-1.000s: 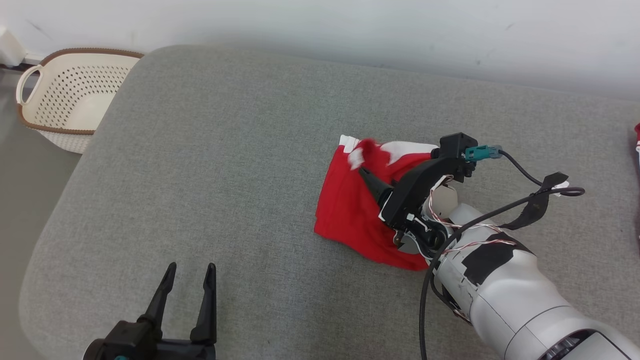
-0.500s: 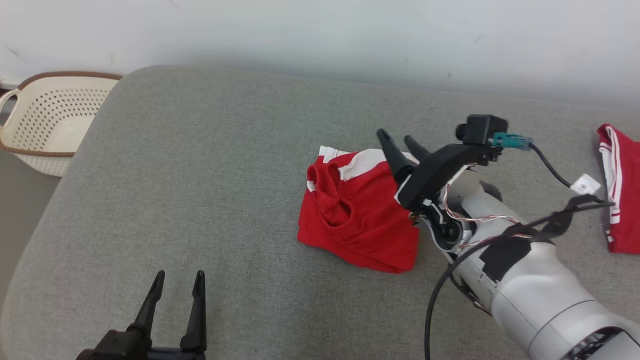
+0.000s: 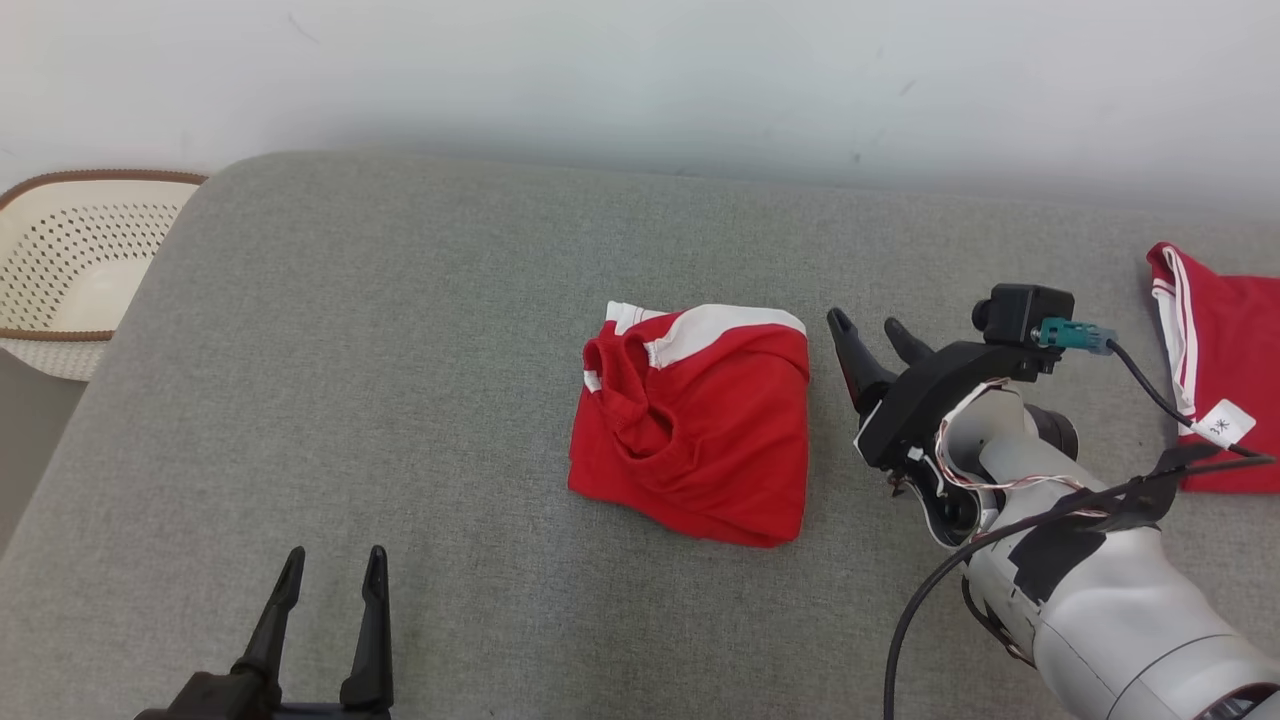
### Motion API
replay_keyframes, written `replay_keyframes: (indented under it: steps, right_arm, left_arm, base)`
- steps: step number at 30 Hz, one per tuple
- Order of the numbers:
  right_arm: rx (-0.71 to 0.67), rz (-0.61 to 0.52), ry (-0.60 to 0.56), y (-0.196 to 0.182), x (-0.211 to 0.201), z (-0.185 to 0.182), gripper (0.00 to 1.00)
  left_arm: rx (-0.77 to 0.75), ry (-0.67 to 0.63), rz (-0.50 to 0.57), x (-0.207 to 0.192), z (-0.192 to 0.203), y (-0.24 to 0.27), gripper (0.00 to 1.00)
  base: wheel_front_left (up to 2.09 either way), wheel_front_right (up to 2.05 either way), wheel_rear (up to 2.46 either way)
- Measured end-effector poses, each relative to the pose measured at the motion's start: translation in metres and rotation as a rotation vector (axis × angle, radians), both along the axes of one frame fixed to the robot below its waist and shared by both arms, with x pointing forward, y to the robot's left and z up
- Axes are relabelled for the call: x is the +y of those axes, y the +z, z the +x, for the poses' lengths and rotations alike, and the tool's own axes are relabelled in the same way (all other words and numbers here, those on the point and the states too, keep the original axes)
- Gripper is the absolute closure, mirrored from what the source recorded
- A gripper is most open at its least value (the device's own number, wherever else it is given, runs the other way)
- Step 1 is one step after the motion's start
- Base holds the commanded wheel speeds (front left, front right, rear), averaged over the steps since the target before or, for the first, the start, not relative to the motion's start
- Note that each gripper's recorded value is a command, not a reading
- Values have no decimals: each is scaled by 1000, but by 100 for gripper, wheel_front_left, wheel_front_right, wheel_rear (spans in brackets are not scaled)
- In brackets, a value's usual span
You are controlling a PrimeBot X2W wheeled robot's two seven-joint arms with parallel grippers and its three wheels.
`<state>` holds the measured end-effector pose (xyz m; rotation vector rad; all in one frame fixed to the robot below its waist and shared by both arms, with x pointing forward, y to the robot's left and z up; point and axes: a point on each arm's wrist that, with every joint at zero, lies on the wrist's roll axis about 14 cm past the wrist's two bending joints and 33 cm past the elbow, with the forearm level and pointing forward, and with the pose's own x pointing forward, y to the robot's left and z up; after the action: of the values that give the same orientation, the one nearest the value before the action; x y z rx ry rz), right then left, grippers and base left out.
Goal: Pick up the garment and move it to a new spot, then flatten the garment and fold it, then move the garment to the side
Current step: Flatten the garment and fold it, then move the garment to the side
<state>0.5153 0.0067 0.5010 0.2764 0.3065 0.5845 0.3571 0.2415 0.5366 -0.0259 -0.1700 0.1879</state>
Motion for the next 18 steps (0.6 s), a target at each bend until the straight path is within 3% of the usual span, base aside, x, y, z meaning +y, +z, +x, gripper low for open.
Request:
replay_keyframes:
  steps: [18]
  right_arm:
    - [240,-85,52,-67,19,-19,0]
  left_arm:
    - [19,35,3,10,2,-5,0]
  base:
    - [0,0,0]
